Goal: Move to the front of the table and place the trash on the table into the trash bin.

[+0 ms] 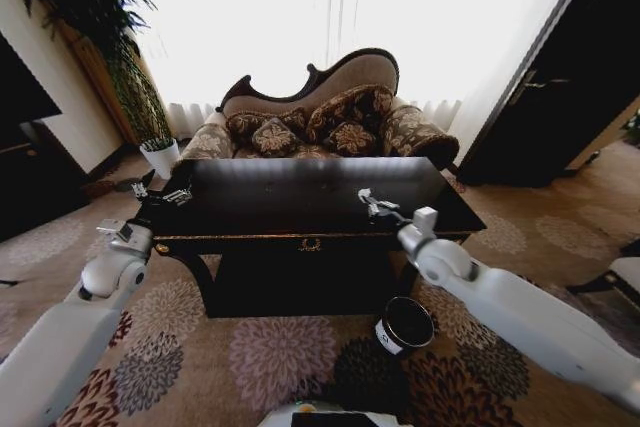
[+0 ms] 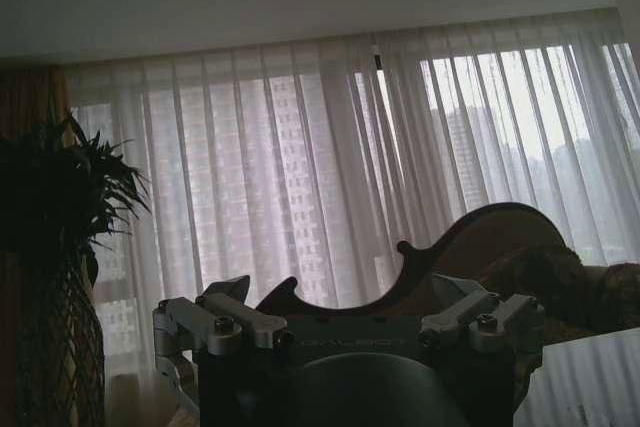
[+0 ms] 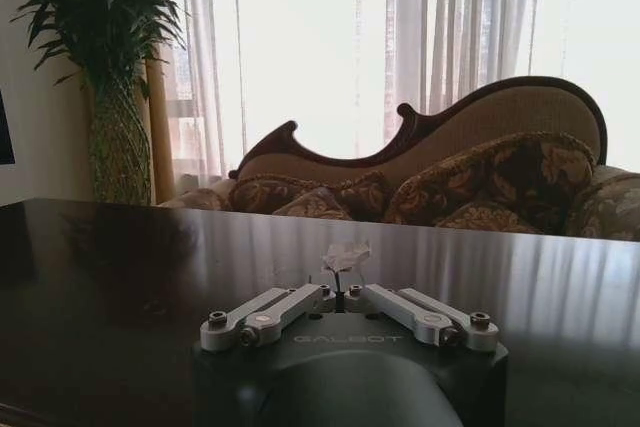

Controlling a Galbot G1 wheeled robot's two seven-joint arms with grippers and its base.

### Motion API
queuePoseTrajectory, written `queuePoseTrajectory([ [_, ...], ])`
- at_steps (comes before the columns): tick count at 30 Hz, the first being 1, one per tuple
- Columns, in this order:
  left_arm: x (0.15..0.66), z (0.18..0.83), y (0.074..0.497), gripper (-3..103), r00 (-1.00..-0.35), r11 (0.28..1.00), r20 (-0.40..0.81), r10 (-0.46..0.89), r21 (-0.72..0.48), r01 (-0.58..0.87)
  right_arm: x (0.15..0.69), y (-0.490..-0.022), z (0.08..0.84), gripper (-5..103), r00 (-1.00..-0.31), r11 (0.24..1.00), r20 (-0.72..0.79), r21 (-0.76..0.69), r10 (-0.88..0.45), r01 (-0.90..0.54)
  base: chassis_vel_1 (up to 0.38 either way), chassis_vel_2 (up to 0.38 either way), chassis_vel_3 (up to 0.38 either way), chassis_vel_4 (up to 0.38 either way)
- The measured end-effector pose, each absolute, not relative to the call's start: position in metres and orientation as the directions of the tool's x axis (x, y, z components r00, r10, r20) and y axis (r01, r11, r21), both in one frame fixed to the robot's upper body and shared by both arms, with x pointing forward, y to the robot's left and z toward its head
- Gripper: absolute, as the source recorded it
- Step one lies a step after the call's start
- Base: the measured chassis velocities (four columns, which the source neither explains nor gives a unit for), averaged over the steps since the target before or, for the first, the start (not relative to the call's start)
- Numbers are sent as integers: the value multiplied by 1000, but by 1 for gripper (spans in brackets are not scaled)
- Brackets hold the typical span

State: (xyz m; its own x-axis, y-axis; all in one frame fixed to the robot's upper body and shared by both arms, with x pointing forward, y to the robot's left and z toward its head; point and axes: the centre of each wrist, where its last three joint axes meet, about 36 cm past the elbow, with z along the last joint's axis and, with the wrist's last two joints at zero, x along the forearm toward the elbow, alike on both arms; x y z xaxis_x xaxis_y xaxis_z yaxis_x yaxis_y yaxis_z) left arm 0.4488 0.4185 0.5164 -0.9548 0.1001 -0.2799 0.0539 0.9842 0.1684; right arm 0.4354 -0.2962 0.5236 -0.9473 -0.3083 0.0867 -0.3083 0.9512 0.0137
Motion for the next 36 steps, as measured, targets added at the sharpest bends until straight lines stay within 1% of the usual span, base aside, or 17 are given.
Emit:
queuePoseTrajectory([
  [8,449,516,418,100,-955,984,-280,100,168,54,404,-323,518,0,-975,973,28,77,-221,-218,0,0,0,0],
  [12,449,516,418,100,-955,984,-280,100,168,54,394,-325,506,0,-981,975,11,110,-196,-194,0,0,0,0],
  [15,449,516,418,100,-955,984,-280,100,168,54,363,-320,486,0,-987,970,-3,184,-161,-158,0,0,0,0],
  [16,449,516,418,100,-955,984,-280,100,168,54,363,-320,486,0,-987,970,-3,184,-161,-158,0,0,0,0],
  [18,449,516,418,100,-955,984,-280,100,168,54,337,-323,468,0,-993,970,-31,213,-110,-114,0,0,0,0],
  [22,449,516,418,100,-955,984,-280,100,168,54,313,-333,454,0,-998,971,-44,235,-43,-52,0,0,0,0],
  [26,449,516,418,100,-955,984,-280,100,168,54,294,-333,437,0,-999,970,-44,245,3,-8,0,0,0,0],
  [30,449,516,418,100,-955,984,-280,100,168,54,277,-318,392,0,-998,961,-7,267,68,64,0,0,0,0],
  [31,449,516,418,100,-955,984,-280,100,168,54,277,-318,392,0,-998,961,-7,267,68,64,0,0,0,0],
  [35,449,516,418,100,-955,984,-280,100,168,54,273,-302,332,0,-994,963,67,250,90,104,0,0,0,0],
  [36,449,516,418,100,-955,984,-280,100,168,54,273,-302,332,0,-994,963,67,250,90,104,0,0,0,0],
])
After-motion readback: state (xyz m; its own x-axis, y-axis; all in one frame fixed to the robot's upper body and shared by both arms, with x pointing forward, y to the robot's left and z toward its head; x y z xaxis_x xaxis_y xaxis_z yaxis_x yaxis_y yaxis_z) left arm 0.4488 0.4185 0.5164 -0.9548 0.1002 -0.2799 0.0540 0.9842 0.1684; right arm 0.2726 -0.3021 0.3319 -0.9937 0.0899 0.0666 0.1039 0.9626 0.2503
